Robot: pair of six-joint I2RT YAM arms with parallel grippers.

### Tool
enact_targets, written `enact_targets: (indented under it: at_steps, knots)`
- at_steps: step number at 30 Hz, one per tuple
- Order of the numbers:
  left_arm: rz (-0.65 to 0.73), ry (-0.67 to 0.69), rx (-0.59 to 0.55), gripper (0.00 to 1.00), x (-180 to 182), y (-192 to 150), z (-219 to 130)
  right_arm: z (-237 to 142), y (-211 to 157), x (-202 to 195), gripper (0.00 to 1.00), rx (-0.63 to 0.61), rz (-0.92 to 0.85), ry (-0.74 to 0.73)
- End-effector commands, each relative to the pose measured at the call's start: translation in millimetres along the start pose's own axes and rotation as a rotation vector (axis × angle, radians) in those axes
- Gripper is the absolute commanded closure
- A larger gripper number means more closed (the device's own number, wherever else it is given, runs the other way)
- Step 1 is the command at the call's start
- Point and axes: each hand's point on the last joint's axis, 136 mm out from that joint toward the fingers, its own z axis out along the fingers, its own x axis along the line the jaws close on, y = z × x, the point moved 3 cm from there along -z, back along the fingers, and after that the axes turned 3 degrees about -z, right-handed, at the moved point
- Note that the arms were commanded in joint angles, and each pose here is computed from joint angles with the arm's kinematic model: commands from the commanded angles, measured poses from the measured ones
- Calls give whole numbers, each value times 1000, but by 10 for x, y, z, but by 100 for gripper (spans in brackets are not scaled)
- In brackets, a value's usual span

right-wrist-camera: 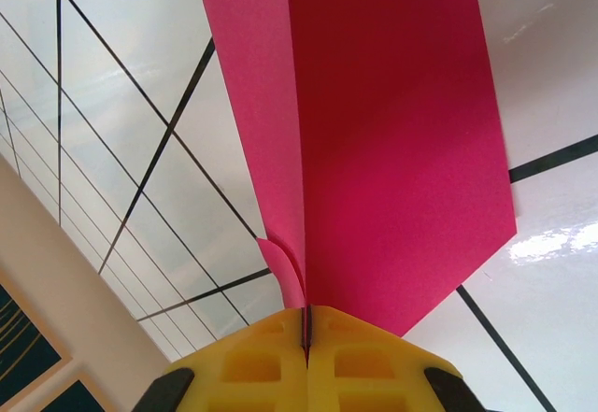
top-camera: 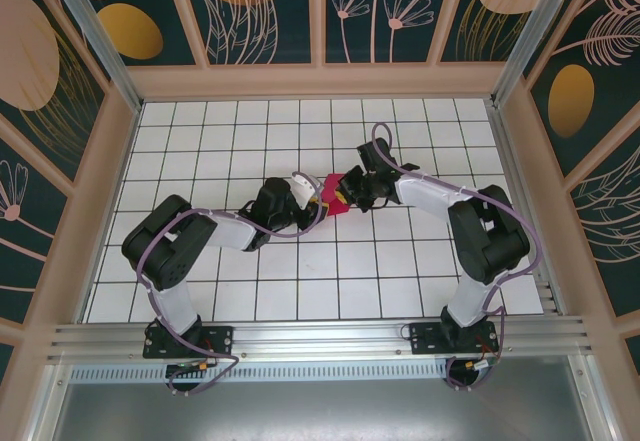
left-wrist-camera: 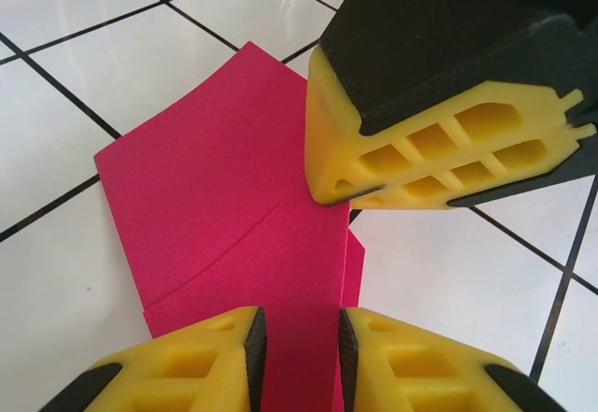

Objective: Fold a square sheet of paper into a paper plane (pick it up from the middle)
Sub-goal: Fourth fold the wing at the center of the table.

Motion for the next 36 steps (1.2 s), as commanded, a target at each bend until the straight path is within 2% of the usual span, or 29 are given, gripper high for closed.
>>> enact_targets:
  at_steps: [1, 6, 11, 17, 18, 19, 20, 23, 25, 29, 36]
  knots:
    - [12, 12, 2, 66, 31, -35, 9, -11, -37, 5, 100, 33, 9, -2]
    - [28, 11, 23, 63, 39, -69, 30, -29, -42, 24, 100, 38, 10, 4]
    - [37, 28, 37, 66, 68, -95, 41, -59, -46, 46, 100, 38, 9, 9]
    - [32, 38, 20, 83, 71, -57, 24, -65, -43, 52, 100, 38, 0, 10]
    - [27, 37, 20, 85, 71, -59, 26, -70, -35, 55, 95, 36, -7, 10]
    - [21, 33, 19, 86, 67, -63, 25, -83, -21, 61, 81, 29, -23, 8]
    - [10, 30, 19, 87, 62, -76, 21, -110, 3, 79, 71, 14, -47, 9]
    - [-44, 7, 11, 88, 29, -111, 9, -248, 87, 145, 52, -57, -142, 43]
    - [-90, -7, 4, 88, 5, -147, -17, -344, 125, 168, 46, -89, -209, 92]
    - [-160, 4, -21, 86, 11, -191, -81, -441, 128, 190, 42, -107, -354, 143]
    - [-169, 14, -5, 81, 24, -259, -105, -305, -75, 151, 45, -3, -441, 171]
